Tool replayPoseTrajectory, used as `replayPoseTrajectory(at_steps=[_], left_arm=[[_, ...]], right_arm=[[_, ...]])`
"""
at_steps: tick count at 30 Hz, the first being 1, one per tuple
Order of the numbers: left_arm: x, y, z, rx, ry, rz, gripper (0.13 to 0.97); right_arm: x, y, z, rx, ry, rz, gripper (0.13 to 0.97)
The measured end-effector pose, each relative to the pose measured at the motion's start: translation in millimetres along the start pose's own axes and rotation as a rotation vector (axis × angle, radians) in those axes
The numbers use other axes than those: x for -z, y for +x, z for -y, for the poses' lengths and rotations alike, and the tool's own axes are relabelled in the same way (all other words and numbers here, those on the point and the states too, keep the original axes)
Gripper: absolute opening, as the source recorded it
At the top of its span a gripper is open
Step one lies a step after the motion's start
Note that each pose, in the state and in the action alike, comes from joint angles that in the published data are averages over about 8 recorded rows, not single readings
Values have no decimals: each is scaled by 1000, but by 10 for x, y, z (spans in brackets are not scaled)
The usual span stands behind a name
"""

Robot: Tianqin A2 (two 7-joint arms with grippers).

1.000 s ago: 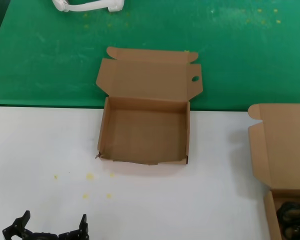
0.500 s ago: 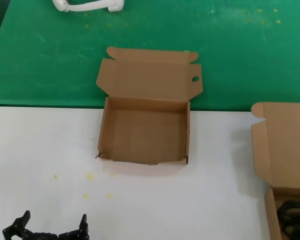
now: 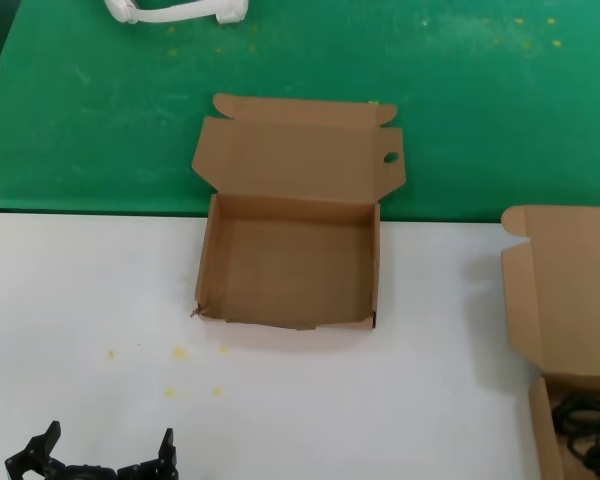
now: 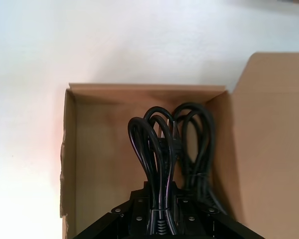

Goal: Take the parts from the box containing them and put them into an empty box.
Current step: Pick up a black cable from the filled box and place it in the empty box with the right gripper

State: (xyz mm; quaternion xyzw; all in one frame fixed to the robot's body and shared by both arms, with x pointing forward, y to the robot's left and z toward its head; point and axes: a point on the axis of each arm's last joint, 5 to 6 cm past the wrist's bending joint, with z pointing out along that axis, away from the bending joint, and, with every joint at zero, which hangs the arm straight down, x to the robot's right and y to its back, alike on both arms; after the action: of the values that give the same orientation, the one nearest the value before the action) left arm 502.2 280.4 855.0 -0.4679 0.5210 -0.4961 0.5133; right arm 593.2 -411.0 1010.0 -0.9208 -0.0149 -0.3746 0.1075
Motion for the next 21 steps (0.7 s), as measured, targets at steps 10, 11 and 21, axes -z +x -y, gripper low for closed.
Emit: replayPoseTrajectory(at_steps=[10,11,21], left_arm=[[0,0,0,0,0,0,966],[0,0,0,0,0,0,966],[0,0,0,0,0,0,966]], right_arm=[[422,180,325,0,59,-69,219],[456,214,368,0,67,-80,219],[438,640,954,48,184,-194,218]])
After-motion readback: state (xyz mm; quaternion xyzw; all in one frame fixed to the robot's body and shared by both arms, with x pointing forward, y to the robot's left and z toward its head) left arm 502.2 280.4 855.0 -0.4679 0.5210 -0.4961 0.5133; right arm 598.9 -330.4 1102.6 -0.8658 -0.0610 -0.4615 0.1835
